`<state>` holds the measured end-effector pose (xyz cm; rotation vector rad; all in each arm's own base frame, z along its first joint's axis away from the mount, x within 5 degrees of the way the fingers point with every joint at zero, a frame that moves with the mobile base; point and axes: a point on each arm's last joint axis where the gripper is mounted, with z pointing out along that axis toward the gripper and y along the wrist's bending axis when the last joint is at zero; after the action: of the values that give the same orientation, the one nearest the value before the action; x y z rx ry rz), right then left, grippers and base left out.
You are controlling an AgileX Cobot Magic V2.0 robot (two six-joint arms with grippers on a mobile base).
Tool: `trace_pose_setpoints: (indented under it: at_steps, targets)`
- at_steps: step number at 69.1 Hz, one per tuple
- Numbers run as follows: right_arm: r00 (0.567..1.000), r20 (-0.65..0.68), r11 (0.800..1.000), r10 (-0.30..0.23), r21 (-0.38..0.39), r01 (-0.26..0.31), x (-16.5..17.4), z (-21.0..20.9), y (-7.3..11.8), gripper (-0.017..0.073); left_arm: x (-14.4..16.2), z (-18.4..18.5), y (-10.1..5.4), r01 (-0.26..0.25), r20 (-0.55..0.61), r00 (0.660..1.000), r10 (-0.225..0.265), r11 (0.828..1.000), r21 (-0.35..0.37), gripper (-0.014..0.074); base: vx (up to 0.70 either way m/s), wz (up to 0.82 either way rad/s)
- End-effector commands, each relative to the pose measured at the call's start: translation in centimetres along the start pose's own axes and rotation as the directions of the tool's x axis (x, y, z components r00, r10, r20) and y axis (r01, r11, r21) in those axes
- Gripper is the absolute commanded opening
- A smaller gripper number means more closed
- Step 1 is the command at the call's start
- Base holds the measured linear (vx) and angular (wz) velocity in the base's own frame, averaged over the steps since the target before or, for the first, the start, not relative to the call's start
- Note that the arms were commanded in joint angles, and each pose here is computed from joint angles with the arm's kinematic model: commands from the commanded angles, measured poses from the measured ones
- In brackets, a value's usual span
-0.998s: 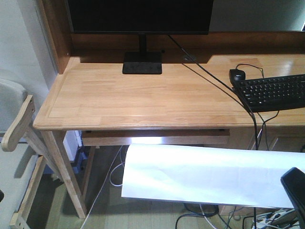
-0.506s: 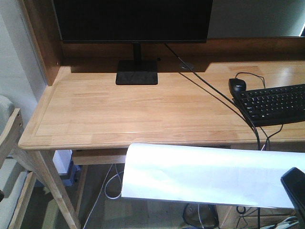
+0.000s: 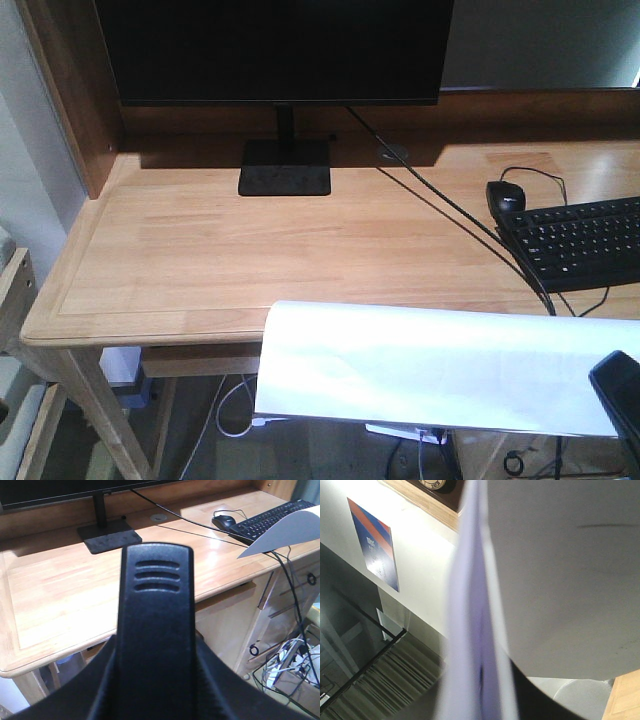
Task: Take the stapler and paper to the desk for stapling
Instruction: 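Approach the desk edge, holding the paper and stapler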
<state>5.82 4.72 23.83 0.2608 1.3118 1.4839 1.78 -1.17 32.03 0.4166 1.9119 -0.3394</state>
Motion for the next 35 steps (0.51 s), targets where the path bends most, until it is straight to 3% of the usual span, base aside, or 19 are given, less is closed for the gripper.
trace_pose_setpoints:
  at_steps: [1, 35]
  targets:
    - [1.0, 0.017, 0.998, -0.01, -0.057, 0.011, -0.09, -0.03, 0.42, -0.0005, -1.7, -0.35, -0.08, 0.011, 0.123, 0.992, -0.012, 1.0, 0.01, -0.0006, 0.09, 0.04]
    - [1.0, 0.017, 0.998, -0.01, -0.057, 0.011, -0.09, -0.03, 0.42, -0.0005, -1.7, -0.35, -0.08, 0.011, 0.123, 0.992, -0.012, 1.0, 0.01, -0.0006, 0.08, 0.02]
